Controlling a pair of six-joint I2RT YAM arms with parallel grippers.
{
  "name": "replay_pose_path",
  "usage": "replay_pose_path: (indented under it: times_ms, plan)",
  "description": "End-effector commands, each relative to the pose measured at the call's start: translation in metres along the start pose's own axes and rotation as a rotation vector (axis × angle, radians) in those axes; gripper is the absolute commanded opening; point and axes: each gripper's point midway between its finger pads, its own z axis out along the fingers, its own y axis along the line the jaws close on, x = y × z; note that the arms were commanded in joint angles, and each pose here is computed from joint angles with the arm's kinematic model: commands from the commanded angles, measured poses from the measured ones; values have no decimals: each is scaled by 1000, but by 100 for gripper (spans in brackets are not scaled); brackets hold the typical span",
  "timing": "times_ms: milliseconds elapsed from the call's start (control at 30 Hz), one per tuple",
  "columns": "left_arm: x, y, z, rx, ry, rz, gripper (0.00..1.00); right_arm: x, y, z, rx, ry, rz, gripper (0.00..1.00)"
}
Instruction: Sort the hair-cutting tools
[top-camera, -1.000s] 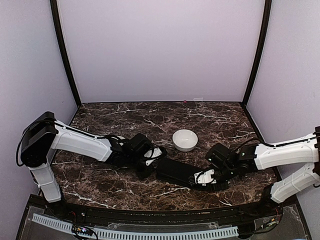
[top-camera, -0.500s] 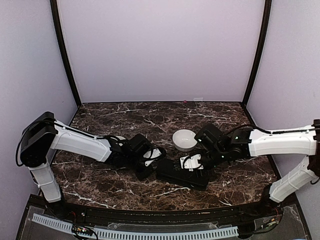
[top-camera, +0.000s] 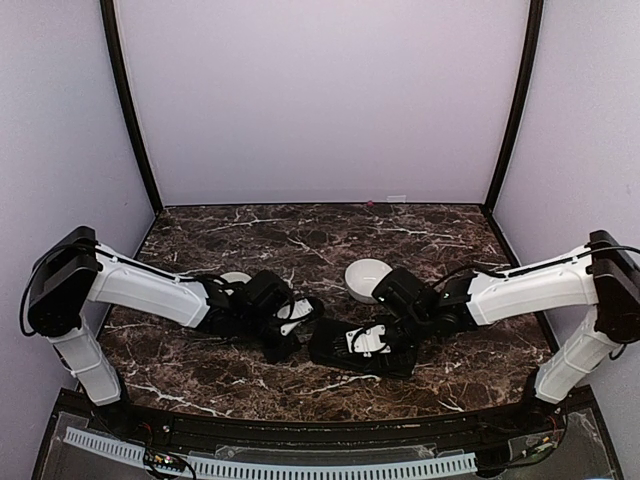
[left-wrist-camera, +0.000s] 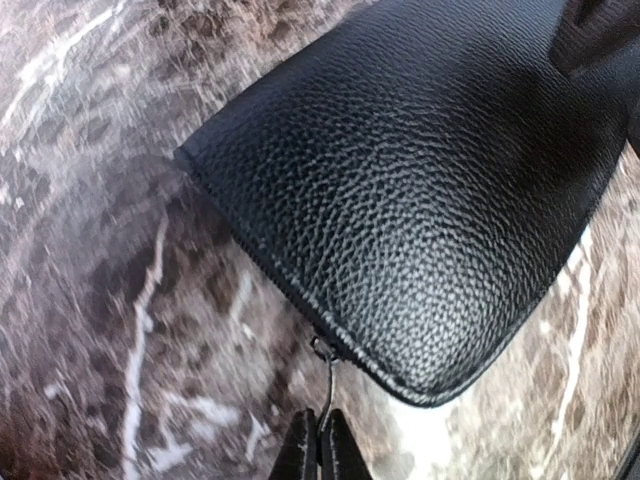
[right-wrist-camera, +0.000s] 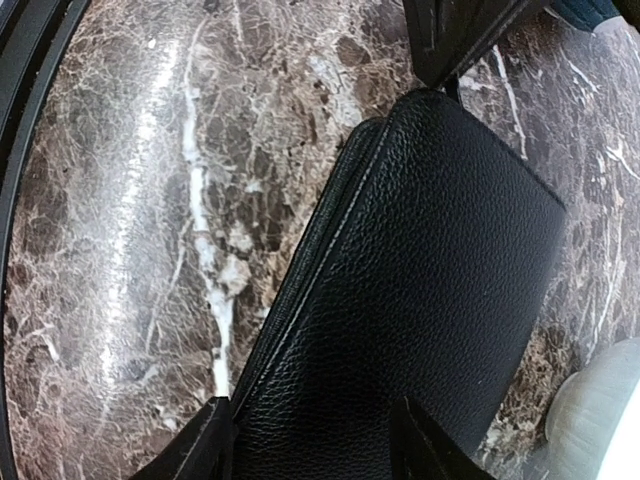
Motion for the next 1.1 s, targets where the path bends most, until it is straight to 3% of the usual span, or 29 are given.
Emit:
replay_pose_path:
  times_ms: [0, 233, 367, 500, 667, 933, 1067]
  plan:
    - [6, -10, -12, 68, -17, -13, 0, 26, 18, 23, -59, 76, 14, 52]
    - [16, -61, -14, 303, -33, 38, 0, 30, 13, 31, -74, 89, 74, 48]
    - [18, -83, -9, 322, -7, 132, 0, 31, 12, 34, -77, 96, 87, 48]
    - [0, -89, -5, 328, -73, 104, 0, 29, 11, 35, -83, 92, 104, 47]
    - [-13, -78, 2, 260, -105, 67, 0, 25, 12, 22, -102, 82, 108, 48]
    - [-2, -41, -5, 79, -68, 49, 0, 28, -23, -49, -35, -21, 141, 57]
    - [-2, -21, -5, 20, -61, 21, 0, 38, -28, -51, -12, -35, 184, 59]
